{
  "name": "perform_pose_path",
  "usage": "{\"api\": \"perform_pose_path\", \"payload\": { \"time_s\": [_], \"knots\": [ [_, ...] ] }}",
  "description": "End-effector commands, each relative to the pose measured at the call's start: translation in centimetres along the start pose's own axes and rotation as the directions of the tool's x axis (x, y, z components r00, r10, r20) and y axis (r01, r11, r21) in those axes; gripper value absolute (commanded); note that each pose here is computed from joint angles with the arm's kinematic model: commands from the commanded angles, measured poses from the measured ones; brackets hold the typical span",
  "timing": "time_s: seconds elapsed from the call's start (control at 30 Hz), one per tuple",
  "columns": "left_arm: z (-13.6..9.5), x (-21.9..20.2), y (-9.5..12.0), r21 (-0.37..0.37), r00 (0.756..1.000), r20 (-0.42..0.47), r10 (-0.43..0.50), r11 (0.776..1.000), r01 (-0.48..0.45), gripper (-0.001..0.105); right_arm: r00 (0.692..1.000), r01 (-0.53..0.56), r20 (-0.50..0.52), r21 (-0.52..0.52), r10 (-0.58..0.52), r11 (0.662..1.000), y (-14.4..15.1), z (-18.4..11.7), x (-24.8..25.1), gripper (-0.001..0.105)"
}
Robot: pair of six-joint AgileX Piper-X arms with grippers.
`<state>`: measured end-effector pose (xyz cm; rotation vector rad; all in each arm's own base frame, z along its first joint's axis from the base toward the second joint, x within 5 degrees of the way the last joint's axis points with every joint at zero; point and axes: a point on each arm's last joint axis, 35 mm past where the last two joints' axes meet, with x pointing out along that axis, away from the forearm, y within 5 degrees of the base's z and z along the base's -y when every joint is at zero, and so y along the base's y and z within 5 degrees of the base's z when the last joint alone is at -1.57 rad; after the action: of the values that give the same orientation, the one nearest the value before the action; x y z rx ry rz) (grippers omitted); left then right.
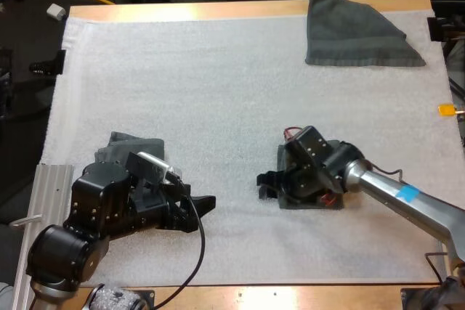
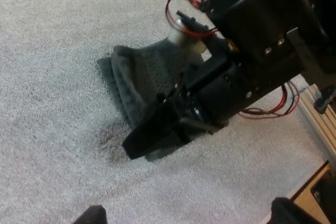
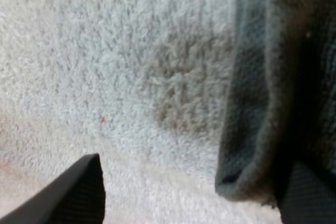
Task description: Pick towel from pile, fold and stack
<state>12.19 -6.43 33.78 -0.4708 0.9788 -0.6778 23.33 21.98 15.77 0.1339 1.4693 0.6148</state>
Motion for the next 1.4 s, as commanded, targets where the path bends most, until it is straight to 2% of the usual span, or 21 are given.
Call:
{"api": "perform_pose_path", "payload": {
  "time_s": [0.0,0.17,0.27,0.5,0.83,0.9,1.17,1.37],
  "knots": [
    [0.0,-0.2,-0.2,0.005,1.0,0.006,-0.009,1.0,0.009,0.061,1.0,0.003,-0.013,0.006,-0.003,1.0,0.7,-0.3,1.0,0.066],
    [0.0,-0.2,-0.1,0.005,1.0,0.001,-0.01,1.0,0.01,0.061,1.0,-0.03,-0.001,-0.013,0.03,0.999,1.0,-0.2,0.4,0.066],
    [-0.1,-0.2,-0.1,0.007,1.0,0.001,-0.011,1.0,0.011,0.061,0.999,-0.034,0.04,-0.042,0.035,0.999,1.5,-0.2,-1.2,0.066],
    [-0.1,-0.2,-0.2,0.013,1.0,0.003,-0.009,1.0,0.009,0.061,0.982,0.109,0.168,-0.103,-0.091,0.989,2.4,-1.8,-6.5,0.066],
    [-0.1,-0.2,-0.1,0.018,1.0,0.001,-0.007,1.0,0.007,0.061,0.944,0.227,0.28,-0.162,-0.176,0.96,2.8,-6.5,-14.6,0.067],
    [-0.1,-0.1,-0.1,0.013,1.0,0.001,-0.003,1.0,0.003,0.061,0.947,0.2,0.285,-0.155,-0.15,0.967,3.0,-6.1,-14.2,0.067],
    [-0.1,-0.3,-0.2,0.017,1.0,0.001,-0.004,1.0,0.004,0.061,0.912,0.198,0.393,-0.164,-0.12,0.966,2.7,-11.1,-20.2,0.068],
    [-0.2,-0.3,-0.1,0.022,1.0,0.0,-0.002,1.0,0.002,0.061,0.871,0.232,0.471,-0.148,-0.138,0.961,1.8,-14.5,-23.0,0.068]
  ]
}}
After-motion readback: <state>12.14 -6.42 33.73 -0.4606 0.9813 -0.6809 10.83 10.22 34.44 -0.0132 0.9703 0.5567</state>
